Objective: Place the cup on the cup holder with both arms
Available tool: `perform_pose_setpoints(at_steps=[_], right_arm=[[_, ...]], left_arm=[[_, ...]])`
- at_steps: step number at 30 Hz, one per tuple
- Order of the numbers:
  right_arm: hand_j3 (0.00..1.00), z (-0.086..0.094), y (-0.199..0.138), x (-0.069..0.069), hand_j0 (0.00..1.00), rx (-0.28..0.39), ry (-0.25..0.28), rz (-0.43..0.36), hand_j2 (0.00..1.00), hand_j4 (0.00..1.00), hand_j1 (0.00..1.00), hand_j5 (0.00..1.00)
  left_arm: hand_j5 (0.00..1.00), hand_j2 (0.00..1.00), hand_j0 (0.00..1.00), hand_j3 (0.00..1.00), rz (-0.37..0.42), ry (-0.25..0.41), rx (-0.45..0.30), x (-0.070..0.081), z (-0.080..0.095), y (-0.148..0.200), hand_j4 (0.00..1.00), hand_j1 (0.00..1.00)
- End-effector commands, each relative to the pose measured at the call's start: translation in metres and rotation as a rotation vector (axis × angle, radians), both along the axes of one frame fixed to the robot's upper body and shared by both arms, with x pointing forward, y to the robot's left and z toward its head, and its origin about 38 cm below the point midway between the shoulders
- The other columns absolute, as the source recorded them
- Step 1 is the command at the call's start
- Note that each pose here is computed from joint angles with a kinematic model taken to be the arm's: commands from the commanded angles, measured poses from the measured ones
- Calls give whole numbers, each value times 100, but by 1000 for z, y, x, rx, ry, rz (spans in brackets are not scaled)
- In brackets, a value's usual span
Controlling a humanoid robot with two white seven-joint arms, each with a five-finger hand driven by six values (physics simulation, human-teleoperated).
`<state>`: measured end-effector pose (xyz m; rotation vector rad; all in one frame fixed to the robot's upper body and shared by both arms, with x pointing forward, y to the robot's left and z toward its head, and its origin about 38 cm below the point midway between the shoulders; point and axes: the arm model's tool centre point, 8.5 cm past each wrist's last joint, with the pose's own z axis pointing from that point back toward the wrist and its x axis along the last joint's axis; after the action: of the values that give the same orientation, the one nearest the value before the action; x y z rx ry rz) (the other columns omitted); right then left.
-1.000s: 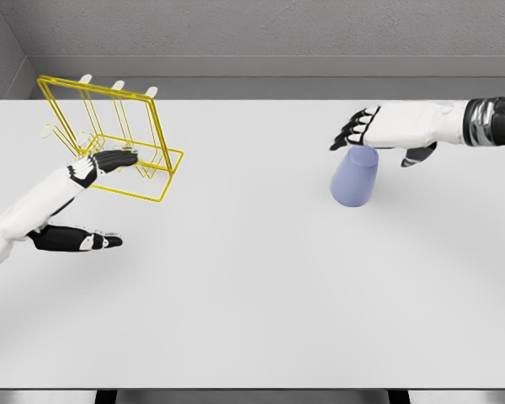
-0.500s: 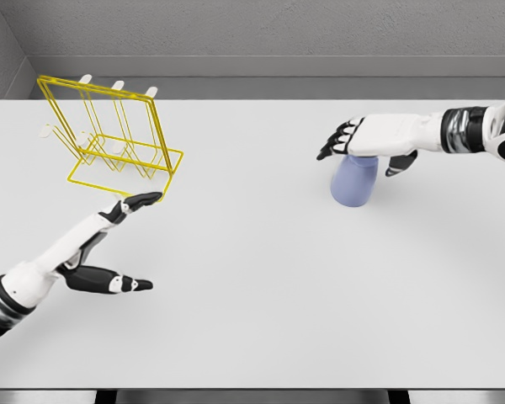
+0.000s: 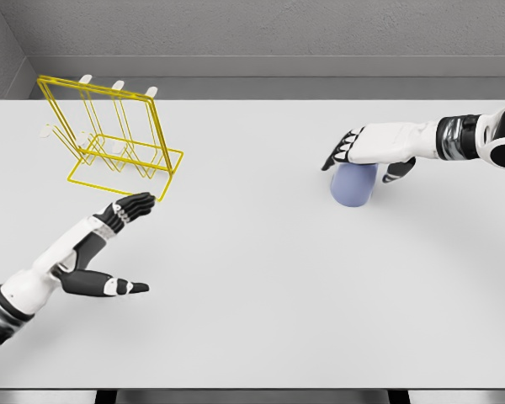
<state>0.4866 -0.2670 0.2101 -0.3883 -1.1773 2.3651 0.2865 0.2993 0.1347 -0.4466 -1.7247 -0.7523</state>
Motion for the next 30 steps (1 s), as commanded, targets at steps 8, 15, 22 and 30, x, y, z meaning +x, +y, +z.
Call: perform_pose_setpoints(at_steps=[8,15,22,30], right_arm=[[64,-1,8,1,64,-12,-11,18,64,64,64,64],[61,14,10,5,61,6,-45,17,61,61,61,61],[60,41,6,-3,60,34,-97,39,60,60,60,60],[56,58,8,-29,56,24,-138,110,56,56,56,56]], left_arm=[[100,100,100,100,7,24,-46,9,-4,-6,100,100],[100,100,100,100,33,126,-8,5,-29,-2,100,100],[100,100,100,100,38,132,24,12,-34,3,100,100],[100,100,100,100,46,162,82,19,-39,9,100,100]])
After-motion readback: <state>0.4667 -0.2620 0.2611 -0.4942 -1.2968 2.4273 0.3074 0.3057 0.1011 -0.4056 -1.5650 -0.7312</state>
